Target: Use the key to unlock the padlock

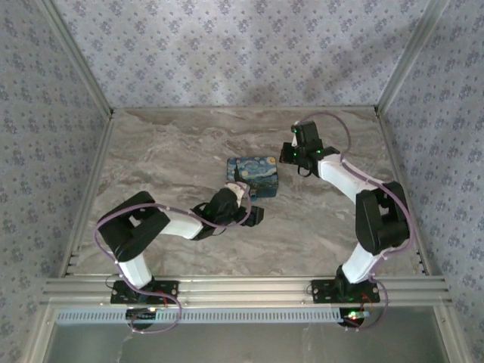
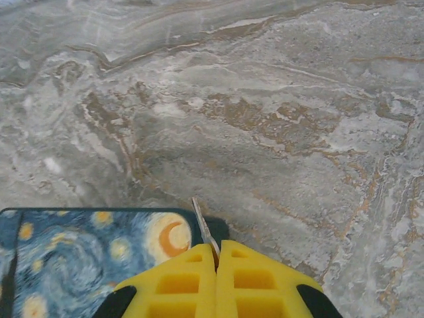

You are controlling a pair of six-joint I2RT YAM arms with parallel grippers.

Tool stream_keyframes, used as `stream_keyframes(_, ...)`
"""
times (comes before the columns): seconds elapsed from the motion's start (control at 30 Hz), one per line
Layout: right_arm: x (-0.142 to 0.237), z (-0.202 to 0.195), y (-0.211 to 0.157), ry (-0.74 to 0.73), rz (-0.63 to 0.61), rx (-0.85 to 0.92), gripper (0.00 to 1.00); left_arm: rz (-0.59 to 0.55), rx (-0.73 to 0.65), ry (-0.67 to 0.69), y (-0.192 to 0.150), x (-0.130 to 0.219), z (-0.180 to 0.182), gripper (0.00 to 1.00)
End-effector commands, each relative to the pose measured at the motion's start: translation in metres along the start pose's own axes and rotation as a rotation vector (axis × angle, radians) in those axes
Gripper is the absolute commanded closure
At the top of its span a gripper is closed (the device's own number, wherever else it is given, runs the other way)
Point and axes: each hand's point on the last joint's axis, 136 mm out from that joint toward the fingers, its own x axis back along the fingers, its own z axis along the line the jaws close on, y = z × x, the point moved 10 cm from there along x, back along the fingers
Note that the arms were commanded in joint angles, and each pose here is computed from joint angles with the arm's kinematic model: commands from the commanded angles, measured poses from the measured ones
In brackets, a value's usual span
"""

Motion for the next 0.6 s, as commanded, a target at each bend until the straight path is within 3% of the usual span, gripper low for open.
stream_keyframes(0.0,-0.006,0.002,0.014,-0.021,-0.037,0.013,1.0,-0.102,-0.049,-0.025,0.013,-0.011,-0.008,0.02)
stream_keyframes(0.47,-0.034,0.008,-0.002,-0.003,0.007,0.007,1.0,-0.115,-0.172,-0.027,0.005,-0.044,-0.016,0.02)
stream_keyframes(0.57,-0.038,0.008,-0.008,0.0,0.02,0.004,1.0,-0.106,-0.191,-0.063,0.006,-0.049,-0.019,0.09)
